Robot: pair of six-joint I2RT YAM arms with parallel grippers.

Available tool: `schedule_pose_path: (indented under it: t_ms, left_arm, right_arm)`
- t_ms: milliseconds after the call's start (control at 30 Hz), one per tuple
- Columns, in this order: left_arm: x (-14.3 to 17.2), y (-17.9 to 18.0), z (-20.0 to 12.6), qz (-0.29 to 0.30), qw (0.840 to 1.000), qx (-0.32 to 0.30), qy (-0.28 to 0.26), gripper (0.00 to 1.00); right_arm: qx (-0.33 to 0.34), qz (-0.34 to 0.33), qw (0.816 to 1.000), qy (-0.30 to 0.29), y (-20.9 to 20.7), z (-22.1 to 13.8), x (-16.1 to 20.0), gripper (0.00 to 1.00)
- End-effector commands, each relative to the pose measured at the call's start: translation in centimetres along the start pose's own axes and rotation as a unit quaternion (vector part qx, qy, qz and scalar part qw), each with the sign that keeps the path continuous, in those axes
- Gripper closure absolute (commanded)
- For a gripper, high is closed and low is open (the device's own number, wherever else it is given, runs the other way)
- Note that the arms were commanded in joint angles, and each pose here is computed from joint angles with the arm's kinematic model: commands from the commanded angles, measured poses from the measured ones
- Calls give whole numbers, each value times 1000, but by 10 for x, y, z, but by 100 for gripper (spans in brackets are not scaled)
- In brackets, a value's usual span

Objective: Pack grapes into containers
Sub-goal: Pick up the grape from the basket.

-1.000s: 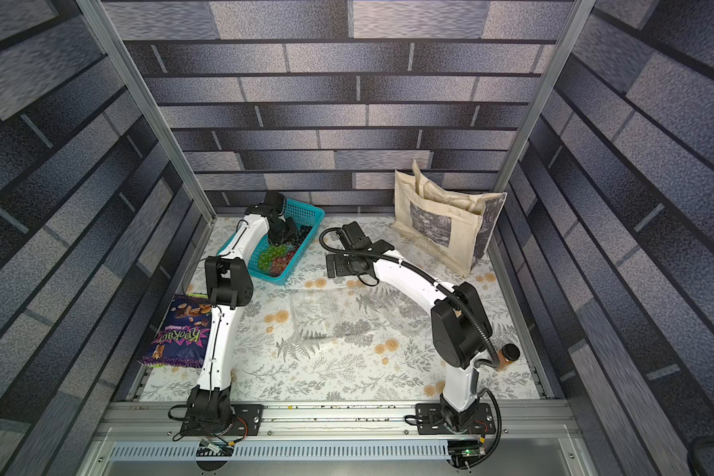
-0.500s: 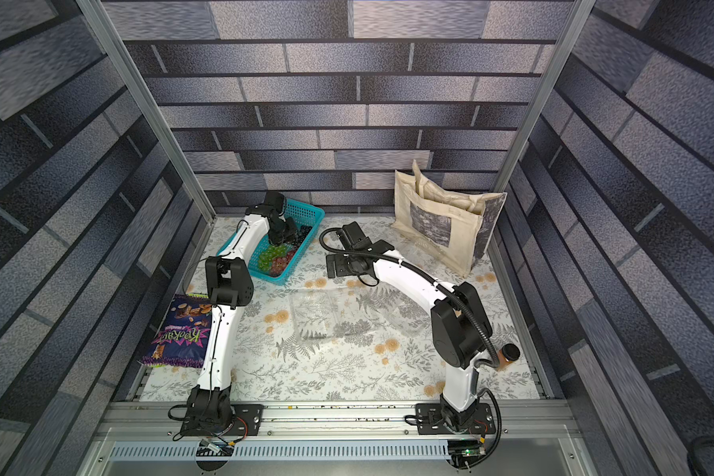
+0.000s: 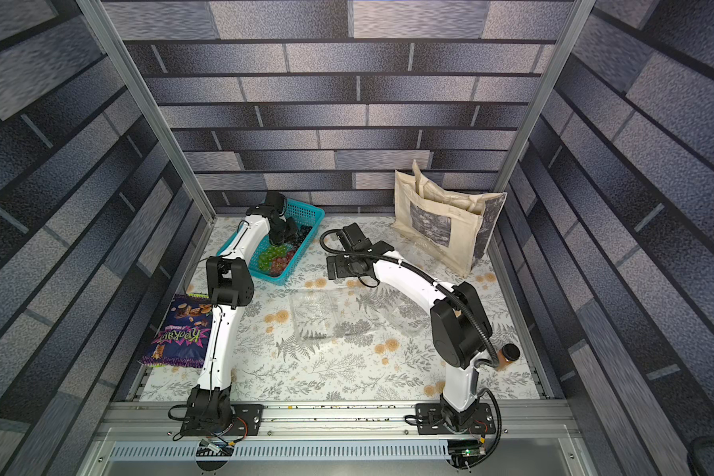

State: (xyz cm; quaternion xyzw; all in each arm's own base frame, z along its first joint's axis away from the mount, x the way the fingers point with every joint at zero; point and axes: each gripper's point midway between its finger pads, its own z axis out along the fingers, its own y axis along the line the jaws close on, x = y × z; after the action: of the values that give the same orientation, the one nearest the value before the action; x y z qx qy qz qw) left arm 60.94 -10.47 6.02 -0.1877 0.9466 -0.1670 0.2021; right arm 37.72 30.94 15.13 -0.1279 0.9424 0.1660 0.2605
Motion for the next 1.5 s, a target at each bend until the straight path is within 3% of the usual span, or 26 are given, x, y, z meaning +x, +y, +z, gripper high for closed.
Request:
schedule_pose_path:
  t_ms: [0, 400, 800, 1233, 1467]
  left_arm:
    - [-26, -18, -37, 13, 999, 28, -43, 100]
    - [-44, -17, -86, 14, 996, 40, -76, 100]
    - [-36, -42, -133, 32, 994, 81, -71, 100]
    - [-5, -85, -232, 86, 986, 108, -96, 100]
    - [44, -112, -269, 111, 981, 131, -86, 100]
  right_arm:
    - [5, 3, 1000, 5, -2, -2, 5, 0]
    - [-1, 10, 1000, 1, 0, -7, 4, 0]
    - [-7, 13, 1000, -1, 1, -14, 7, 0]
    - [-12, 22, 1000, 2, -7, -36, 30, 0]
    - [-17, 29, 999, 6, -11, -45, 49, 0]
